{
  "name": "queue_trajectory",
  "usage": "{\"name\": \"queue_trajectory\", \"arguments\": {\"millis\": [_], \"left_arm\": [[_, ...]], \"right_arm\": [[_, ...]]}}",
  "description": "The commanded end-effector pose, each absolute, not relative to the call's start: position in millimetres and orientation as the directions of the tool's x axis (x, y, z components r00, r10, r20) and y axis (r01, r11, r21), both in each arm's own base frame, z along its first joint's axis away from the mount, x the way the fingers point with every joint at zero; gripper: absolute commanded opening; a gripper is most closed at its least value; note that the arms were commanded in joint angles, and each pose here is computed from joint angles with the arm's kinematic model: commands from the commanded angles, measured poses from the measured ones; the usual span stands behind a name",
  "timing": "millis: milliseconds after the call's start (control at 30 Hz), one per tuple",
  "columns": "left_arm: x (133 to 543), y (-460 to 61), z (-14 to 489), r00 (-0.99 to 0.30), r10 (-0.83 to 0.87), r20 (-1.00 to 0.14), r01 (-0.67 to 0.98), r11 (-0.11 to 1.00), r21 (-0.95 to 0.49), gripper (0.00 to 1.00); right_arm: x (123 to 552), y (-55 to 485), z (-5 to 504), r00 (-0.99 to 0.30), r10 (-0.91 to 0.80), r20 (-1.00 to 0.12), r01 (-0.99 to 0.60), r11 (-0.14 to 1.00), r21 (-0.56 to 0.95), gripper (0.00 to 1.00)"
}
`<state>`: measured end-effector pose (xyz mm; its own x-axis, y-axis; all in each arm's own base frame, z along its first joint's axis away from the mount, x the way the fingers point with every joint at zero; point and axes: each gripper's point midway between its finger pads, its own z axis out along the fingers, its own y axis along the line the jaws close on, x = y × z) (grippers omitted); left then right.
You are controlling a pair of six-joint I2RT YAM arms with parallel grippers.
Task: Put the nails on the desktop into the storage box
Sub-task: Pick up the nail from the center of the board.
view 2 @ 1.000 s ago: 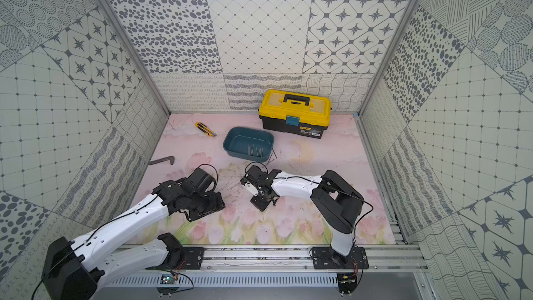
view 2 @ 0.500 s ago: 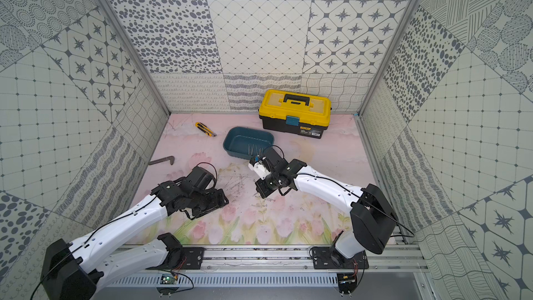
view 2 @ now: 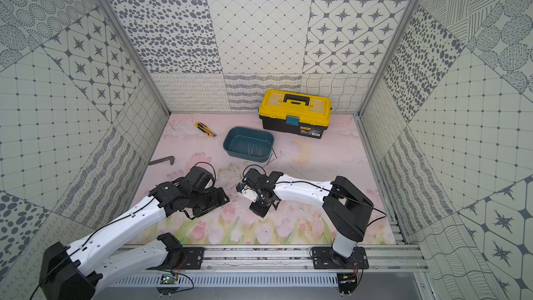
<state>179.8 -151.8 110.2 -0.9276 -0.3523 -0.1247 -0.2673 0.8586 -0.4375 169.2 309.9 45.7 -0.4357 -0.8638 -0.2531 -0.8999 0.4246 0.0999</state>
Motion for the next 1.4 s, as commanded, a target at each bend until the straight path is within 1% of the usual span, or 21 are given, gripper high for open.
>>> {"name": "queue_trajectory", "arguments": {"millis": [0, 133, 467, 833, 933, 1000, 1200, 1367], "left_arm": [[174.5, -148.8, 109.7, -0.929, -0.357, -0.101, -0.281, 0.854, -0.439, 0.81], [172.1, -144.7, 110.6, -0.928, -0.360, -0.096, -0.285, 0.852, -0.439, 0.81], [169.8, -138.9, 111.0, -0.927, -0.364, -0.084, -0.294, 0.848, -0.440, 0.81], [164.6, -136.3, 109.9, -0.930, -0.359, -0.079, -0.291, 0.849, -0.440, 0.81], [163.8, -135.9, 109.3, -0.929, -0.363, -0.079, -0.293, 0.847, -0.443, 0.81], [164.0, -136.1, 109.8, -0.928, -0.365, -0.077, -0.296, 0.845, -0.445, 0.81], [165.1, -137.1, 111.4, -0.926, -0.369, -0.079, -0.297, 0.841, -0.452, 0.81], [165.2, -137.3, 110.4, -0.925, -0.371, -0.076, -0.300, 0.840, -0.452, 0.81]], "right_arm": [[188.1, 313.0, 50.9, -0.349, -0.898, -0.268, -0.931, 0.364, -0.007, 0.27], [192.5, 312.2, 44.5, -0.328, -0.912, -0.245, -0.937, 0.348, -0.042, 0.27], [187.7, 308.0, 22.4, -0.302, -0.934, -0.190, -0.950, 0.312, -0.027, 0.28], [190.1, 296.6, 0.9, -0.300, -0.946, -0.126, -0.950, 0.309, -0.057, 0.28], [188.6, 294.4, -0.7, -0.301, -0.946, -0.119, -0.950, 0.309, -0.052, 0.25], [185.9, 287.5, -4.3, -0.298, -0.950, -0.092, -0.951, 0.304, -0.054, 0.22], [178.2, 260.9, -8.3, -0.299, -0.954, -0.029, -0.950, 0.300, -0.082, 0.25], [178.2, 253.7, -6.1, -0.299, -0.954, -0.007, -0.949, 0.298, -0.107, 0.26]]}}
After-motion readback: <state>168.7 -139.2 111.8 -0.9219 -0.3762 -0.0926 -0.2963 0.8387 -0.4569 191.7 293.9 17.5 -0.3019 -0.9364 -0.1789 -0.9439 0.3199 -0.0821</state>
